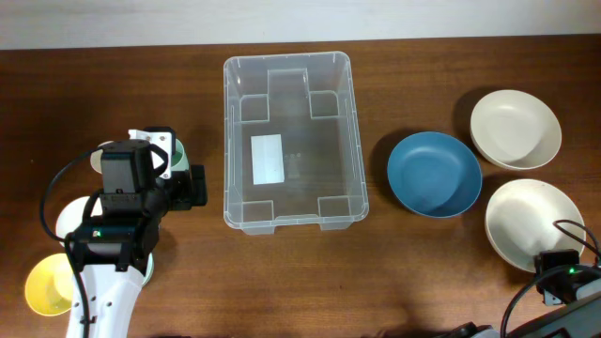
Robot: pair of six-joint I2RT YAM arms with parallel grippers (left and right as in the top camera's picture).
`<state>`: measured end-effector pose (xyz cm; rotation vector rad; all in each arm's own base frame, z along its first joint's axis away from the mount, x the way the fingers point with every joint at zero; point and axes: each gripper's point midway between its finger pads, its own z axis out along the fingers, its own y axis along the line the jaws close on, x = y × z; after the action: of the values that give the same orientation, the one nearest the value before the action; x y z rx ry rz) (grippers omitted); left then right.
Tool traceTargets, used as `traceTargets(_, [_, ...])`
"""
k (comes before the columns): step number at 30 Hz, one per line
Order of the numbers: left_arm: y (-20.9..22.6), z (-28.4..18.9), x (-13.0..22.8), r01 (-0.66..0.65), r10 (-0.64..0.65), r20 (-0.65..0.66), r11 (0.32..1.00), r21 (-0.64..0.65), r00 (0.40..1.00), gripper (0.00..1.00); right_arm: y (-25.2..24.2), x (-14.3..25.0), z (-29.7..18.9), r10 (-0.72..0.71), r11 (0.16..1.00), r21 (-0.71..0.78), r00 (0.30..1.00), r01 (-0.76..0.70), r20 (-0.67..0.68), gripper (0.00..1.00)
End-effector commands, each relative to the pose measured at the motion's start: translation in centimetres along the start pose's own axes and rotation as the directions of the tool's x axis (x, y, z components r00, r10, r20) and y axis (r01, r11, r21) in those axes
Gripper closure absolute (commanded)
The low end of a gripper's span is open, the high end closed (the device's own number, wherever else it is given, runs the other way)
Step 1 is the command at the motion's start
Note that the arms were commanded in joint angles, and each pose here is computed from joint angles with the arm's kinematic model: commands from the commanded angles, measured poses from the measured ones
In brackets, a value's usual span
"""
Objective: Pack container
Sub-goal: 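Grasp the rim of the front cream bowl with the right gripper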
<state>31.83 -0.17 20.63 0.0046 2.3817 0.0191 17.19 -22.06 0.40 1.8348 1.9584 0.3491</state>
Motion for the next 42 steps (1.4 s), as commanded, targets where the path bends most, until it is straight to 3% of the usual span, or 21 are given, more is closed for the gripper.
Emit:
traceTargets(1, [0.0, -0.3, -0.7, 0.014, -0.014, 0.017, 1.0, 0.009, 1.0, 0.01, -0.6, 1.7, 0.7, 0.025, 1.0, 0.004, 0.998, -0.025, -0.056, 0.79])
traceTargets(6, [0.0, -0.3, -0.7, 0.014, -0.014, 0.017, 1.0, 0.009, 1.0, 0.01, -0.7, 2.0, 0.7, 0.031, 0.999, 0.01, 0.997, -0.03, -0.07, 0.79])
traceTargets(12, [0.0, -0.3, -0.7, 0.013, -0.014, 0.017, 1.0, 0.009, 1.0, 0.01, -0.8, 2.3, 0.7, 0.037, 0.999, 0.013, 0.996, -0.036, -0.083, 0.96])
traceTargets(22, [0.0, -0.3, -0.7, 0.013, -0.014, 0.017, 1.0, 0.009, 1.0, 0.01, 1.7, 2.2, -0.6, 0.023, 0.995, -0.093, 0.994, -0.033, -0.103, 0.96])
traceTargets(28, [0.0, -0.3, -0.7, 0.013, -0.014, 0.017, 1.0, 0.009, 1.0, 0.01, 4.3, 0.4, -4.5, -0.013, 0.993, -0.121, 0.999, 0.007, -0.047, 0.96])
traceTargets(36, [0.0, -0.3, -0.7, 0.014, -0.014, 0.017, 1.0, 0.009, 1.0, 0.01, 12.2, -0.4, -12.3, -0.275, 0.926, -0.249, 0.959, 0.283, 0.067, 0.96])
traceTargets(39, [0.0, -0.3, -0.7, 0.013, -0.014, 0.017, 1.0, 0.009, 1.0, 0.01, 16.0, 1.0, -14.8, -0.427, 0.854, -0.282, 0.899, 0.436, 0.098, 0.96])
traceTargets(42, [0.0, -0.3, -0.7, 0.013, -0.014, 0.016, 1.0, 0.008, 1.0, 0.01, 20.2, 3.7, -16.5, -0.593, 0.73, -0.331, 0.795, 0.598, 0.129, 0.96])
